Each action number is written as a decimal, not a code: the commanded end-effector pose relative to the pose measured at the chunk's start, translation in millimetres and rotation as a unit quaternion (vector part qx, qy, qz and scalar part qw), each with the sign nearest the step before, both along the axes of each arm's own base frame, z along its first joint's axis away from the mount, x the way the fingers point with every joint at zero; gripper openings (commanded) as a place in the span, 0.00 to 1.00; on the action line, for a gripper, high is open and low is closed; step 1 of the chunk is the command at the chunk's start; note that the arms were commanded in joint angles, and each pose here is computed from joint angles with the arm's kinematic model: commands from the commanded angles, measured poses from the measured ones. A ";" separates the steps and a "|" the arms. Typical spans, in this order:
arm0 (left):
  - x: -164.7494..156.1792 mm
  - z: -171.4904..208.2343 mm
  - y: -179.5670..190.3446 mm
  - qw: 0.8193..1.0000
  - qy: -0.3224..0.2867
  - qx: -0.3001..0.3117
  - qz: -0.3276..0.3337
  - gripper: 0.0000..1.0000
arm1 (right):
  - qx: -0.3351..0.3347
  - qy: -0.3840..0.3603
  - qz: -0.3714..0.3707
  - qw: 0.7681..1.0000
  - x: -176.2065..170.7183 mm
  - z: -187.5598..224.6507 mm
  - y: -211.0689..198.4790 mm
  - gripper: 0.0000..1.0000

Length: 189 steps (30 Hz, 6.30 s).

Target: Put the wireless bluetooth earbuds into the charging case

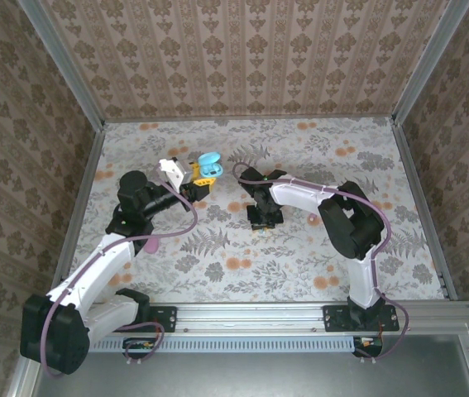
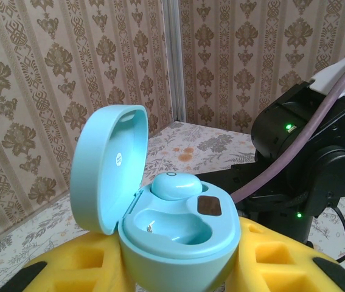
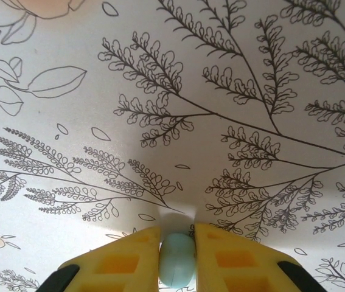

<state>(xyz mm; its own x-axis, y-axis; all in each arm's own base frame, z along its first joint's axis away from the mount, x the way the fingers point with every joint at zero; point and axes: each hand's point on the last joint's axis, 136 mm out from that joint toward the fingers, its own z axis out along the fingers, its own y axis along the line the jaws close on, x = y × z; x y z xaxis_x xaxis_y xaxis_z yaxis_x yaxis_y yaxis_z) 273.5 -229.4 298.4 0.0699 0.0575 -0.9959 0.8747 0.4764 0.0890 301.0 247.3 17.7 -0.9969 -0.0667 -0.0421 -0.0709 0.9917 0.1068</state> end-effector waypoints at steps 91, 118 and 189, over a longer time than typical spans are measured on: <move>17.2 -11.7 -60.6 0.998 0.000 -0.002 -0.057 0.22 | 0.460 -0.214 0.075 0.858 44.9 270.2 83.5 0.21; 15.3 -4.7 -58.1 0.999 -0.006 -0.005 -0.054 0.22 | 0.408 -0.240 0.076 0.878 44.2 271.2 75.4 0.29; -11.0 -3.2 -86.6 0.991 -0.023 0.048 -0.121 0.22 | 0.473 -0.273 -0.048 0.836 72.1 311.6 -0.2 0.56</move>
<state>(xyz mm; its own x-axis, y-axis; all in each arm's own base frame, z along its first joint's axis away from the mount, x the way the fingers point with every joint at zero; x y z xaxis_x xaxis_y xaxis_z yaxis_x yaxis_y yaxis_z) 267.6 -310.9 279.0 0.0863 0.1431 -0.9859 0.9533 0.2758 0.1235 369.0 237.4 327.5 -0.7795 0.3427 -0.5244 -0.2979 0.5337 0.7915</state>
